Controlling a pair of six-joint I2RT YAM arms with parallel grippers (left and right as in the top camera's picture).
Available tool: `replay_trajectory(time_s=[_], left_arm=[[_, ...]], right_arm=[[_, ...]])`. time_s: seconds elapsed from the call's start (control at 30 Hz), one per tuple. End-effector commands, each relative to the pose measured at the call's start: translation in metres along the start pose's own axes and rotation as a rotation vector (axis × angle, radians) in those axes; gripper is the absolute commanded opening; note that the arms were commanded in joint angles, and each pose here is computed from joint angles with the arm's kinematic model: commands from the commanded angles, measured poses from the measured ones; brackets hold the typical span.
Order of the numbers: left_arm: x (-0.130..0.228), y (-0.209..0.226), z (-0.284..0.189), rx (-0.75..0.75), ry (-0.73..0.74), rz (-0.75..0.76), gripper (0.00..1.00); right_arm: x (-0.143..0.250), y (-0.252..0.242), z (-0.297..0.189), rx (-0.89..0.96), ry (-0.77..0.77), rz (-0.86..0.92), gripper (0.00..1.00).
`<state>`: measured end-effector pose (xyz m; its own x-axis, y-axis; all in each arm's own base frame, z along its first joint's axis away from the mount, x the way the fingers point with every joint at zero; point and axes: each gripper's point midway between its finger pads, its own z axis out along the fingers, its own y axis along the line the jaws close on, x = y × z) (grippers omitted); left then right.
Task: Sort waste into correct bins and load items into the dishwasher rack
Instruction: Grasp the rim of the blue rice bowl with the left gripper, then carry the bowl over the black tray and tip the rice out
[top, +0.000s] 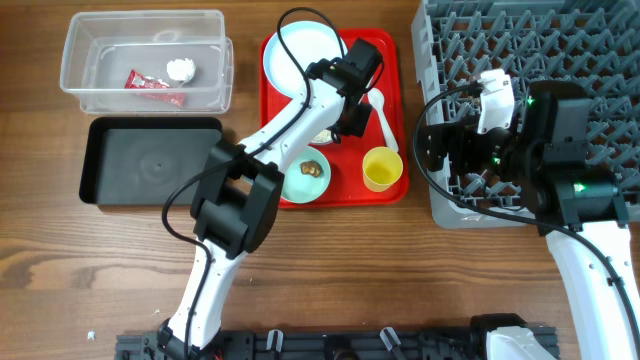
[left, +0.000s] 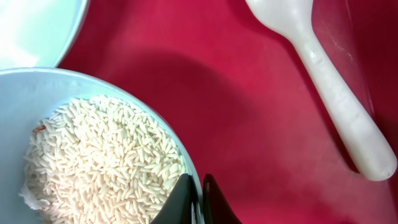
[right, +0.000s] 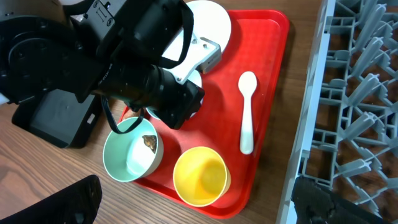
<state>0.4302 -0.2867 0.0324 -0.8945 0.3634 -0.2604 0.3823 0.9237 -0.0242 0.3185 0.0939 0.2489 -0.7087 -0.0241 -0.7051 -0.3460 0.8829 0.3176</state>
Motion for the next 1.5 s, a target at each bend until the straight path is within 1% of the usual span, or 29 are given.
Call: replay_trajectory(time_s=[0.0,0.17,0.3,0.53,0.63,0.73,0.83,0.93,1.13,1.17,1.23,1.47], left_arm=[[0.007,-0.003,0.01,-0.008,0.021,0.003,0.04],[0.009,-0.002,0.007,-0.008,0.027,-0.012,0.04],[0.007,-0.007,-0.011,0.019,0.017,-0.055,0.04],[-0.023,-0.01,-0.09,0.09,-0.15,-0.162,0.04],[-0.032,0.003,-0.132,0.108,-0.228,-0.213,0.04],[-0.032,0.019,-0.164,0.133,-0.263,-0.256,0.04],[-0.022,0.05,-0.19,0.116,-0.267,-0.329,0.04],[-0.006,0.083,-0.205,0.082,-0.241,-0.394,0.04],[0.039,0.16,-0.213,0.009,-0.118,-0.572,0.04],[0.05,0.174,-0.212,0.025,-0.085,-0.592,0.04],[0.057,0.184,-0.211,0.068,-0.064,-0.589,0.04],[0.083,0.225,-0.198,0.202,-0.04,-0.605,0.04]], right_arm=[[-0.009,0.002,-0.003,0.006,-0.017,-0.009,1.0],[-0.009,0.002,-0.003,0.006,-0.017,-0.008,1.0],[-0.009,-0.001,-0.003,0.023,-0.018,-0.008,1.0],[-0.009,-0.001,-0.003,0.024,-0.018,-0.008,1.0],[-0.009,-0.001,-0.003,0.024,-0.018,-0.008,1.0],[-0.009,-0.001,-0.003,0.024,-0.017,-0.008,1.0],[-0.009,-0.001,-0.003,0.024,-0.017,-0.008,1.0],[-0.009,-0.001,-0.003,0.024,-0.018,-0.008,1.0],[-0.009,-0.001,-0.003,0.024,-0.018,-0.008,1.0],[-0.009,-0.001,-0.003,0.024,-0.018,-0.008,1.0],[-0.009,-0.001,-0.003,0.024,-0.017,-0.006,1.0],[-0.008,-0.001,-0.003,0.024,-0.014,-0.006,1.0]])
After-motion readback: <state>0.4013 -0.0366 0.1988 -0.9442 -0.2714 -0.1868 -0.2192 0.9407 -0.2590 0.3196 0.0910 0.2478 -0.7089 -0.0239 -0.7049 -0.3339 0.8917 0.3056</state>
